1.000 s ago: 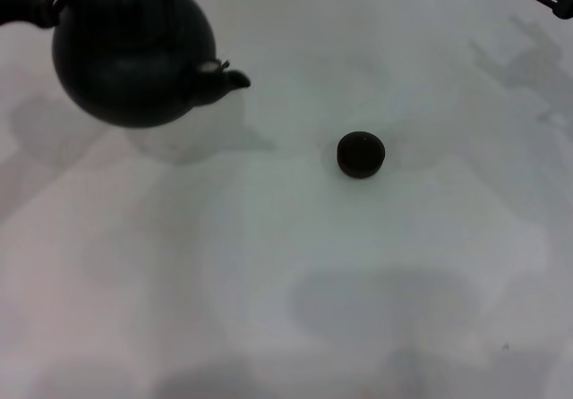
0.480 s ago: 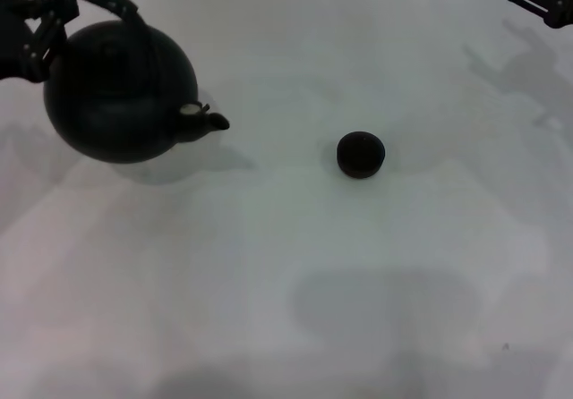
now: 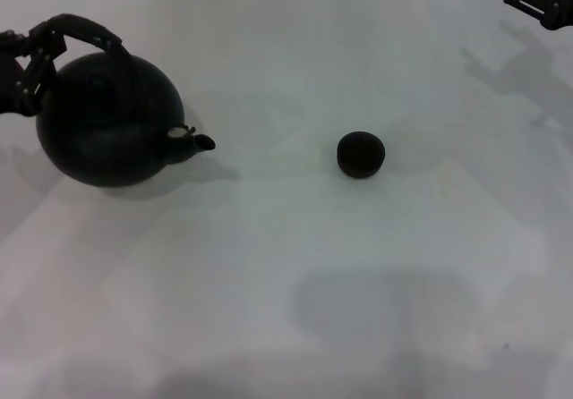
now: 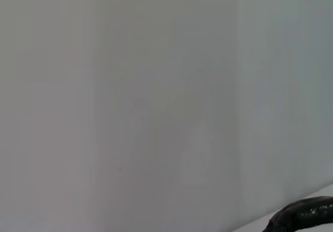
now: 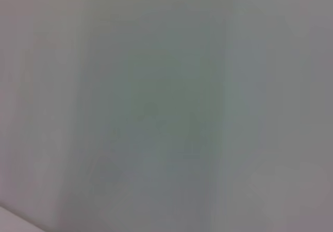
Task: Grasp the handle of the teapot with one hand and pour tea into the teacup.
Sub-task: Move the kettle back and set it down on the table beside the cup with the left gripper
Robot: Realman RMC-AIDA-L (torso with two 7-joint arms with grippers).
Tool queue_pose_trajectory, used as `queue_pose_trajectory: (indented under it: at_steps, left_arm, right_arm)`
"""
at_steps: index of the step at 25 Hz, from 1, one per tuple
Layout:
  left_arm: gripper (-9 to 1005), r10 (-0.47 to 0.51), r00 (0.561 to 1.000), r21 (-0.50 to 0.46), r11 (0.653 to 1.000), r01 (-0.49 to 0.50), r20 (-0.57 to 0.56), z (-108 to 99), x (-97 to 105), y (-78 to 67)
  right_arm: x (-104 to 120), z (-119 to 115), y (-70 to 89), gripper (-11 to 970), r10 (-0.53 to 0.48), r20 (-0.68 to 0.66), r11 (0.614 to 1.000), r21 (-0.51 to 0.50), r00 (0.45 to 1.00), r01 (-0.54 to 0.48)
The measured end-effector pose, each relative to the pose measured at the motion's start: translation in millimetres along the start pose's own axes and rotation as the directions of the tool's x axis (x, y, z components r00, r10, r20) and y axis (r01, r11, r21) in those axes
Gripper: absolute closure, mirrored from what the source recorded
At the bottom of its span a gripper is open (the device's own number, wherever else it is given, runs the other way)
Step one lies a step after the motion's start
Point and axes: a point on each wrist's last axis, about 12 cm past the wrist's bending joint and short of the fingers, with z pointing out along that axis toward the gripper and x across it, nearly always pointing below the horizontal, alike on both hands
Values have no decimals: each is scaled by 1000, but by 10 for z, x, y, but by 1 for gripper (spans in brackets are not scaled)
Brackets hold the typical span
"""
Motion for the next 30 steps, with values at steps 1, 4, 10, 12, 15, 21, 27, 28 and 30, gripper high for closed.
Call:
queue_pose_trajectory:
  at_steps: [1,4,10,12,15,21,27,28,30]
  left_arm:
    - [877,-1,1000,-1,1000,1,-1,-3,17,-4]
    - [877,-11,1000,-12,1000,10,-10,-18,85,-11]
    - [876,-28,999,-23,999,28,-22,-15,192,-31]
    - [875,-26,999,-27,999,25,-29,-14,213,-33]
    - [875,-34,999,-28,999,33,-34,-3,236,-41]
    - [873,-41,998,-34,999,40,-47,5,269,-44]
    - [872,-50,997,-34,998,48,-59,7,303,-57]
    - [872,-52,997,-34,998,50,-62,6,310,-59]
    - [872,-55,996,-37,998,52,-66,5,320,-59]
  right_arm:
    - [0,0,0,105,0,0,1000,0,1000,0]
    - [-1,2,1,105,0,0,1000,-1,1000,0]
    - [2,13,21,105,0,-3,1000,-11,1000,0]
    - [3,14,23,105,0,-3,1000,-12,1000,0]
    - [7,16,32,105,0,-5,1000,-16,1000,0]
    - [15,17,50,105,0,-8,1000,-24,1000,0]
    - [14,16,56,105,7,-7,1000,-28,1000,-7]
    - [14,16,57,105,7,-6,1000,-29,1000,-8]
    - [15,17,60,105,7,-7,1000,-30,1000,-7]
